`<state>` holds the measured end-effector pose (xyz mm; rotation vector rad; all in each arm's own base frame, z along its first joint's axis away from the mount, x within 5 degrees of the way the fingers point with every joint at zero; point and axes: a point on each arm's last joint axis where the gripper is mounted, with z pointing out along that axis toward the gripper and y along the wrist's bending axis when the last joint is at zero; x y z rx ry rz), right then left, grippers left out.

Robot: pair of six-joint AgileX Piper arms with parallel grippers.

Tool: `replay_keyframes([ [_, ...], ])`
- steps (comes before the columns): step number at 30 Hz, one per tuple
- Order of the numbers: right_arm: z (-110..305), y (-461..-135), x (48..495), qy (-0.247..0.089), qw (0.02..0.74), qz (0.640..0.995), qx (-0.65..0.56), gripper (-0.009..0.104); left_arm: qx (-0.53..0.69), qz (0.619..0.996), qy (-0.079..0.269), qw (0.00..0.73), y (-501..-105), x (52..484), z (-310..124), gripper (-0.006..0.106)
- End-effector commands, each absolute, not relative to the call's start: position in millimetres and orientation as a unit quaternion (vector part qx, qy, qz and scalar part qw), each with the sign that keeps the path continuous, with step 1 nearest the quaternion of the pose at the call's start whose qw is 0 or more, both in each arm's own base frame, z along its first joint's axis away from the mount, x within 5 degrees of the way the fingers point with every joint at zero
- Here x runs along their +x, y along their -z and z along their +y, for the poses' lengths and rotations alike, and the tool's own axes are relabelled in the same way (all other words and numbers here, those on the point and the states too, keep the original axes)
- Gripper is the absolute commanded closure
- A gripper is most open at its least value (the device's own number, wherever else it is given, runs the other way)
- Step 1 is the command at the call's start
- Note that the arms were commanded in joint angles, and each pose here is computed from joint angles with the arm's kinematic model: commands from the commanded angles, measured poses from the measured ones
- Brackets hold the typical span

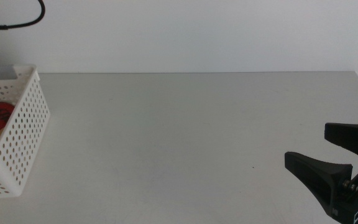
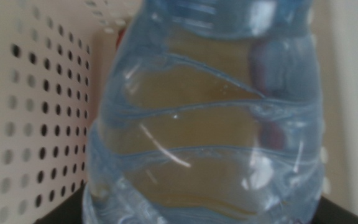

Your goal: Use arms to grab the bottles and put them into the dustbin to the left of the table.

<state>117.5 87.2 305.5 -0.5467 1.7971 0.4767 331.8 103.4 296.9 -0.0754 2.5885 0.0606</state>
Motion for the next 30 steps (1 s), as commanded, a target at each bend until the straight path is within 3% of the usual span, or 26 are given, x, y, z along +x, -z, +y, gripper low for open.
replay_keyframes([
  [1,87.7,-323.8,118.2,-0.212,0.608,0.73,-0.228,0.024,-0.034,0.944,-0.031,0.326,-315.4,340.2,105.0,0.098],
  [6,87.7,-323.8,118.2,-0.212,0.608,0.73,-0.228,0.024,-0.038,0.956,-0.019,0.292,-287.1,353.7,109.4,0.095],
  [10,87.7,-323.8,118.2,-0.212,0.608,0.73,-0.228,0.024,-0.039,0.96,-0.013,0.276,-275.3,358.2,110.7,0.083],
  [14,87.7,-323.8,118.2,-0.212,0.608,0.73,-0.228,0.024,-0.048,0.96,0.0,0.276,-269.9,361.8,110.1,0.061],
  [21,87.7,-323.8,118.2,-0.212,0.608,0.73,-0.228,0.024,-0.029,0.96,0.002,0.277,-269.7,362.2,108.9,0.009],
  [30,87.7,-323.8,118.2,-0.212,0.608,0.73,-0.228,0.024,-0.038,0.949,-0.002,0.313,-301.7,348.3,103.0,0.007],
])
